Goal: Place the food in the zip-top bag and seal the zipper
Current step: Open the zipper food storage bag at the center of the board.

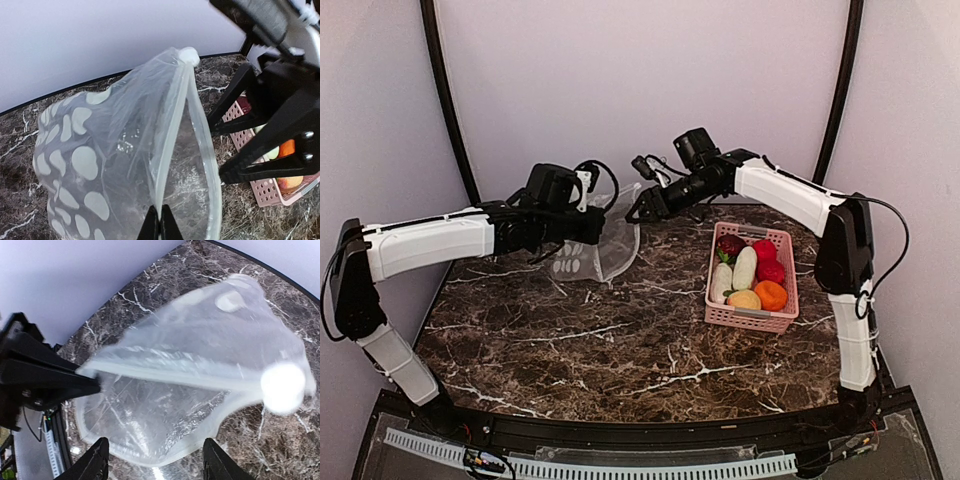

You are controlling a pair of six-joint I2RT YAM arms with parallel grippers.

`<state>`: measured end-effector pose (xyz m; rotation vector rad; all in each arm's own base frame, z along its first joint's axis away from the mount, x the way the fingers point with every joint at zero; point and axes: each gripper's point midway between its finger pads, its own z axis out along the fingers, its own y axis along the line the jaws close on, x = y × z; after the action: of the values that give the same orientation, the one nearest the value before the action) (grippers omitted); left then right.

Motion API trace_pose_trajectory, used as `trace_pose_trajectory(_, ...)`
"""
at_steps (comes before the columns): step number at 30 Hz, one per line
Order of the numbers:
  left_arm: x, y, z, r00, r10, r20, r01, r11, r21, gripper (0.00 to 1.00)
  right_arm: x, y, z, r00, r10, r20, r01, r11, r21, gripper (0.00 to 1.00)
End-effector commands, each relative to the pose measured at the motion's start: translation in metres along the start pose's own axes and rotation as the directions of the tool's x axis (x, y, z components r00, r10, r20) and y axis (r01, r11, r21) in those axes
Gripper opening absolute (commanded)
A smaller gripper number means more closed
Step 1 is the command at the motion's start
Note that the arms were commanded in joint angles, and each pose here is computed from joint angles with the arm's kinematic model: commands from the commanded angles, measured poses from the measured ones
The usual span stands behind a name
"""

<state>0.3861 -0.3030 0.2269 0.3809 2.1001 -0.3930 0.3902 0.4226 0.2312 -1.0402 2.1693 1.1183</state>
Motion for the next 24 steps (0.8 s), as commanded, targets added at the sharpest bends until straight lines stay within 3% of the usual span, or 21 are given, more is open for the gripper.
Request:
trace_pose_trajectory(1, -0.019, -0.007, -0.018, 0.995, -0.050, 0.084, 0.046, 0.998, 0.048, 0.01, -0.001, -0.019, 0.017, 1.000, 0.018, 0.007, -0.019, 0.990, 0.137, 0.59)
trace_pose_trajectory(8, -0.017, -0.013, -0.023, 0.991, -0.093, 0.091, 0.084, 0.991, 0.102, 0.01, -0.001, -0.047, 0.016, 1.000, 0.023, 0.014, -0.026, 0.951, 0.309, 0.58)
trace_pose_trajectory(12, -0.014, -0.015, -0.021, 0.992, -0.096, 0.077, 0.087, 0.990, 0.115, 0.01, -0.001, -0.056, 0.017, 1.000, 0.020, 0.012, -0.023, 0.937, 0.350, 0.44)
trace_pose_trajectory(17, -0.008, -0.016, -0.016, 0.994, -0.092, 0.053, 0.085, 0.990, 0.116, 0.01, -0.006, -0.092, -0.002, 0.997, 0.045, 0.057, -0.069, 0.825, 0.561, 0.15)
trace_pose_trajectory(24, -0.007, -0.016, -0.017, 0.994, -0.092, 0.052, 0.086, 0.990, 0.112, 0.01, 0.003, -0.110, 0.000, 0.998, 0.058, 0.033, -0.066, 0.782, 0.619, 0.09)
